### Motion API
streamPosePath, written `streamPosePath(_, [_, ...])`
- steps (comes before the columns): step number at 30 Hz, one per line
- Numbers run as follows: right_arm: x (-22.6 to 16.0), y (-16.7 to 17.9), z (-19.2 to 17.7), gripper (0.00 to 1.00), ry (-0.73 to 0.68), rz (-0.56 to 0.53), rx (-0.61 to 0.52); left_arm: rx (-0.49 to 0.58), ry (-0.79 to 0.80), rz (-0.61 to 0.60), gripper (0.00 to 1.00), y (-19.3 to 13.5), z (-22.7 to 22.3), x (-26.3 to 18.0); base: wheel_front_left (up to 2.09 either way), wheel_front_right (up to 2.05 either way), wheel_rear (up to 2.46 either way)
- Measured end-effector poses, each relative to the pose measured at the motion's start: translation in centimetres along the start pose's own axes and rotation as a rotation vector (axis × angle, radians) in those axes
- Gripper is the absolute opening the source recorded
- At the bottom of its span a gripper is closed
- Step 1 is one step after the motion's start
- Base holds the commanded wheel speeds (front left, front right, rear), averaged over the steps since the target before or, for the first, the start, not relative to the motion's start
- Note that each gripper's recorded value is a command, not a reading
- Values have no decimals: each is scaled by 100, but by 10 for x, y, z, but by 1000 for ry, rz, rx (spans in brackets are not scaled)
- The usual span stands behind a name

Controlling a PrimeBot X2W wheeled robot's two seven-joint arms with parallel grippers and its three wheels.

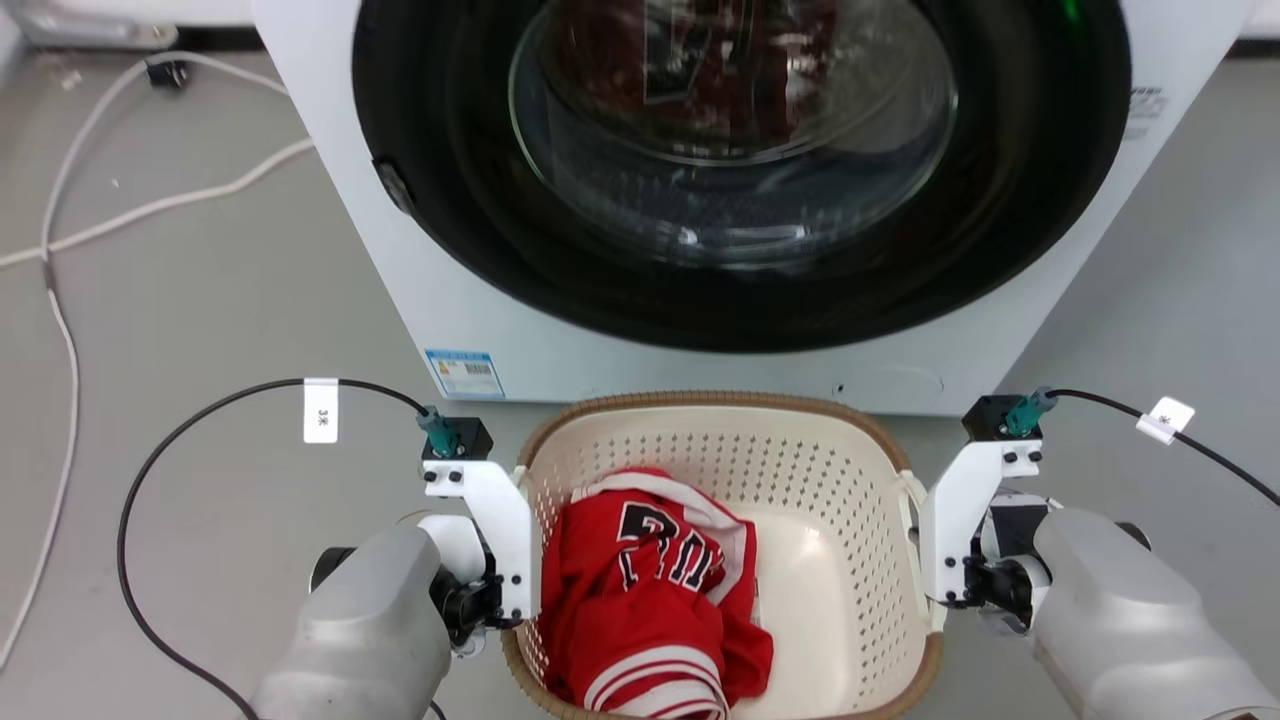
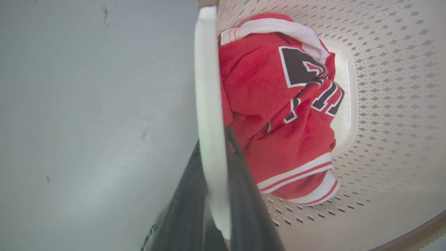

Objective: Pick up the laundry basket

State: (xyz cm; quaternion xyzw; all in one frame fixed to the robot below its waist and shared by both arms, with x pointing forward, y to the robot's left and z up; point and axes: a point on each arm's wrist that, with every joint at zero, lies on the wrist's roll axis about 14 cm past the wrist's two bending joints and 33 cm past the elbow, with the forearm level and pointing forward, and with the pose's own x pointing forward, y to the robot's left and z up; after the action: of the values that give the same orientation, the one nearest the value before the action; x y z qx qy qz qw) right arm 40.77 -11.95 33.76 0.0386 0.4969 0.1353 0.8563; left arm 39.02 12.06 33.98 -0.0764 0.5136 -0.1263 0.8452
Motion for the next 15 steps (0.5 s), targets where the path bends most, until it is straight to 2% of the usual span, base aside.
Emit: streamPosePath(15, [-32,10,-17,0,38,-7,3,17,-25,-10,0,-11,-14,-31,0,0,0])
